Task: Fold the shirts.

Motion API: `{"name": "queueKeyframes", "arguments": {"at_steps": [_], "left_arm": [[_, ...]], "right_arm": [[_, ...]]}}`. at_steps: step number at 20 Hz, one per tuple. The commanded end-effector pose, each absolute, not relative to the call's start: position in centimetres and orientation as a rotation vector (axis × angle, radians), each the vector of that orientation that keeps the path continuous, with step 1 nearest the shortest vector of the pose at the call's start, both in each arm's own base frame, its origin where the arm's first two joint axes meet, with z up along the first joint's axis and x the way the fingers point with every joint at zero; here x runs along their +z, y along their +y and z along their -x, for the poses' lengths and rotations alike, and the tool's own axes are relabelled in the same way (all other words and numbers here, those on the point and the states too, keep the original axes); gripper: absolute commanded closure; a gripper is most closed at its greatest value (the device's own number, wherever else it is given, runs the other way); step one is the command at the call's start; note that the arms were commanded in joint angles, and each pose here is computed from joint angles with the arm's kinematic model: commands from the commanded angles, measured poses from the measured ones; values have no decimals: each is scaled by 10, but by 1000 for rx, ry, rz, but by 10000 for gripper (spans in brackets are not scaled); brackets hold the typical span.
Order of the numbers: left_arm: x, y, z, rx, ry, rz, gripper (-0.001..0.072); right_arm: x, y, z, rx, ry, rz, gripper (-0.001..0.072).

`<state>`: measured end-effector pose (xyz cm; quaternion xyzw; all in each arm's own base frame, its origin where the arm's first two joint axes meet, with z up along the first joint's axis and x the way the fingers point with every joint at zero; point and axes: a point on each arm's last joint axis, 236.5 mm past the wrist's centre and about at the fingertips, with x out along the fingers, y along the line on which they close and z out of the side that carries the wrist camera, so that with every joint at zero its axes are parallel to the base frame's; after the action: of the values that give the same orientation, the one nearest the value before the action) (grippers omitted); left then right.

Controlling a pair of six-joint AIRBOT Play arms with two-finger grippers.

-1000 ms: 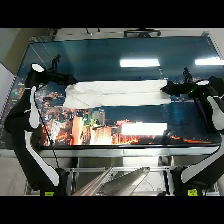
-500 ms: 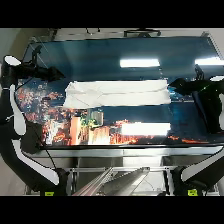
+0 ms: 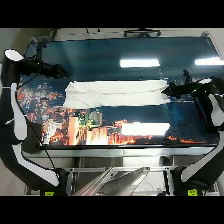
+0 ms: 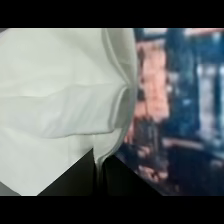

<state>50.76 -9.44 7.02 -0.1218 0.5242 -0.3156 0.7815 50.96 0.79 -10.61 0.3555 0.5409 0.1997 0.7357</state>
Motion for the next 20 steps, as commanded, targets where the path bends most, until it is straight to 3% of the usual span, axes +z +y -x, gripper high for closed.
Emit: {"name": "queueKeyframes", "arguments": {"at_steps": [1, 5, 10, 16, 20], "left_arm": [[52, -153, -497, -781, 1185, 217, 706], [7, -241, -499, -854, 1183, 167, 705], [-61, -369, -489, -911, 1120, 104, 687], [-102, -446, -447, -992, 1180, 78, 688], [-50, -438, -452, -1009, 1133, 134, 688]], "right_arm": [[-73, 28, -518, 553, 1130, -836, 698], [4, 46, -499, 729, 1141, -802, 699], [156, 80, -476, 972, 886, -799, 699], [200, 95, -457, 1005, 828, -735, 698], [202, 96, -457, 997, 838, -755, 699]]}}
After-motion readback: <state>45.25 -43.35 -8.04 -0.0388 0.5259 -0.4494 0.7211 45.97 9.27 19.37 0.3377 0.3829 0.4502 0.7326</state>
